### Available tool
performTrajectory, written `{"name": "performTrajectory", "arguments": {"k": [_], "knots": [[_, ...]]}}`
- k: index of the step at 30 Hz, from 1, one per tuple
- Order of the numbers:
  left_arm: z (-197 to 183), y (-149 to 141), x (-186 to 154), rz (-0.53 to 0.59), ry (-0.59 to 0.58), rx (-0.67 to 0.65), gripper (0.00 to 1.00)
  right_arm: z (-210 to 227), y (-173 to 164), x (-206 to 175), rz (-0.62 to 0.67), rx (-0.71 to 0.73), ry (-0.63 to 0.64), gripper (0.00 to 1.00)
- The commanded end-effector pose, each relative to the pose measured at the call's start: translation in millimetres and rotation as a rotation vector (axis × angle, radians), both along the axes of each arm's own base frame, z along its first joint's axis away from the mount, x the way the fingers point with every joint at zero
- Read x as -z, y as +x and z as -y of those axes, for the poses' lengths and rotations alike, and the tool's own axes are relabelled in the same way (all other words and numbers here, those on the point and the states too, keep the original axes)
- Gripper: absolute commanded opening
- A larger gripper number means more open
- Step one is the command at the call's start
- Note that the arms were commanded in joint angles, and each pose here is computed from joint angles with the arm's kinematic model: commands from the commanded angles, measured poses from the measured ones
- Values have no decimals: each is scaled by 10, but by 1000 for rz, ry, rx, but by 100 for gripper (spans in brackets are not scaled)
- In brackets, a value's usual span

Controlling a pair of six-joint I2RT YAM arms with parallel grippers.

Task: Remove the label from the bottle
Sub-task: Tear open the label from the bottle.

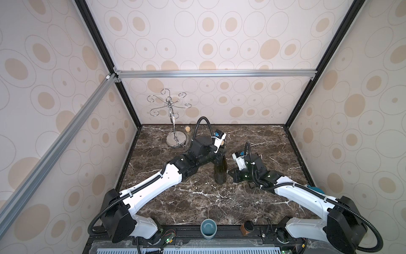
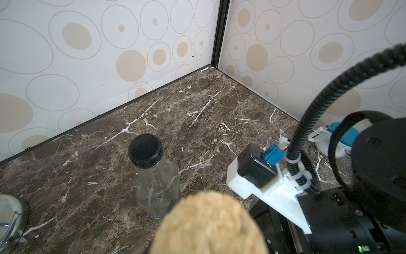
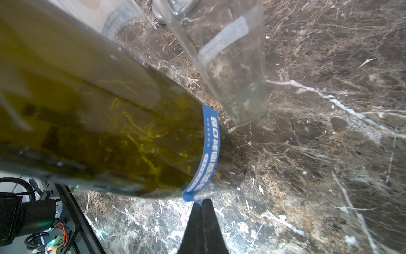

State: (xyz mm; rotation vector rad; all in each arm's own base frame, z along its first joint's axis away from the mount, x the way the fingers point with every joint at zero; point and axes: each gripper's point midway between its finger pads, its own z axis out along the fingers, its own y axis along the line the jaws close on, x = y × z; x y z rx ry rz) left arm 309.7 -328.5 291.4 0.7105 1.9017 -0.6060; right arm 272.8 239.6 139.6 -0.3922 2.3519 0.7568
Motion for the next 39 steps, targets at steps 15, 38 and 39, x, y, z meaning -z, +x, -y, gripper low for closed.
{"name": "performTrajectory", "arguments": {"k": [15, 38, 39], "knots": [[112, -45, -195, 11, -20, 48, 12, 84, 46, -21, -12, -1, 0, 0], [185, -87, -172, -3, 14, 105, 12, 191, 85, -48, -15, 0, -9, 0], [192, -89, -164, -5, 17, 109, 12, 195, 90, -52, -14, 1, -7, 0]]}}
